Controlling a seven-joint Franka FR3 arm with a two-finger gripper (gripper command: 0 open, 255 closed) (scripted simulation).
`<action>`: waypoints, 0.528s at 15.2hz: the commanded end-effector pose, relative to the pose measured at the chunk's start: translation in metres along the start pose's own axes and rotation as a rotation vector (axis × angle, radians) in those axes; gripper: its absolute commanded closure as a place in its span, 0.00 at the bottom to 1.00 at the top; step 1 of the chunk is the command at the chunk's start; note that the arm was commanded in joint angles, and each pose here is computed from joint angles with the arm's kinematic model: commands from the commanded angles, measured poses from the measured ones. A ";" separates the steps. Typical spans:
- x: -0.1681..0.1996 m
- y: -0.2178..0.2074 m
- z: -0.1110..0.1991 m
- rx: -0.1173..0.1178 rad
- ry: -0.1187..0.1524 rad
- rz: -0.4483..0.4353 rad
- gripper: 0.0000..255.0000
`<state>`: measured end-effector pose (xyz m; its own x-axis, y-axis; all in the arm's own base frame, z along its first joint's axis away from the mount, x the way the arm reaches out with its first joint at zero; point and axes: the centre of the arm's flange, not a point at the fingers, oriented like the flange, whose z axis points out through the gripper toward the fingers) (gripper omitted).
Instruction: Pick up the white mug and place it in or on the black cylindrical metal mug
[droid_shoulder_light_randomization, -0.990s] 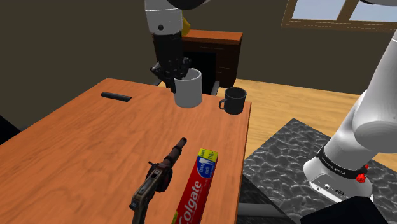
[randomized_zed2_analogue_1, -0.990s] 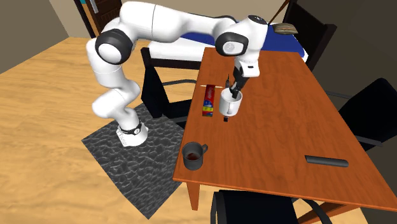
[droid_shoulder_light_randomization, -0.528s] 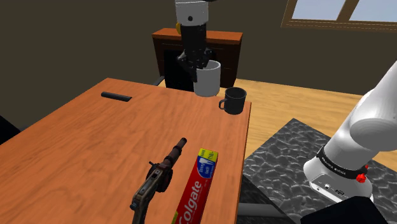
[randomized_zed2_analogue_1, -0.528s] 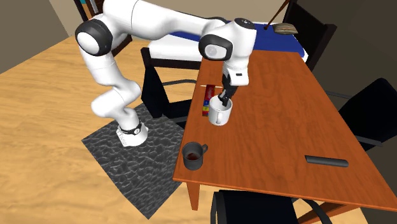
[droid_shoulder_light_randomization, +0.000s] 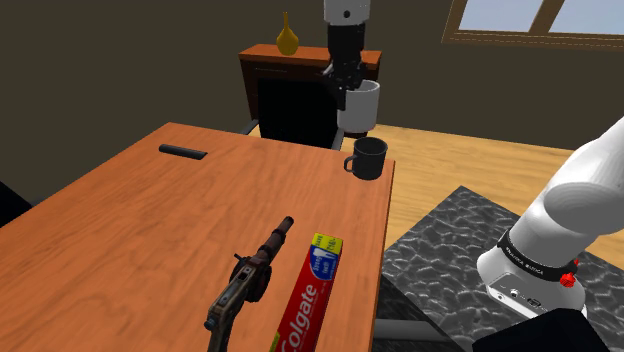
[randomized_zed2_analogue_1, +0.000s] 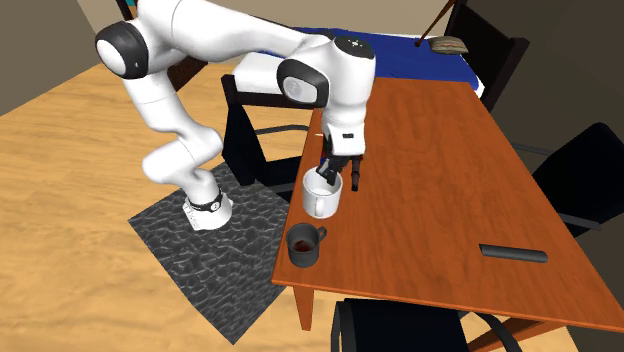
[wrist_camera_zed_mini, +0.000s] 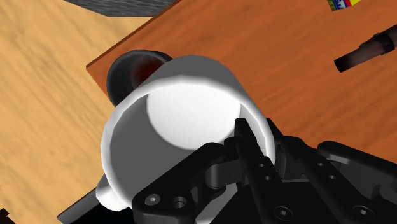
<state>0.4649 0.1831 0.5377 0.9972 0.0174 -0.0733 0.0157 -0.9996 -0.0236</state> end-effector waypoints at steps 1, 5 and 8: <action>-0.001 0.026 -0.002 0.000 0.000 -0.002 1.00; -0.001 0.061 -0.001 0.000 0.000 -0.002 1.00; 0.000 0.062 0.015 0.000 0.000 -0.002 1.00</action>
<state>0.4648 0.1219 0.5256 0.9971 0.0194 -0.0736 0.0176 -0.9996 -0.0241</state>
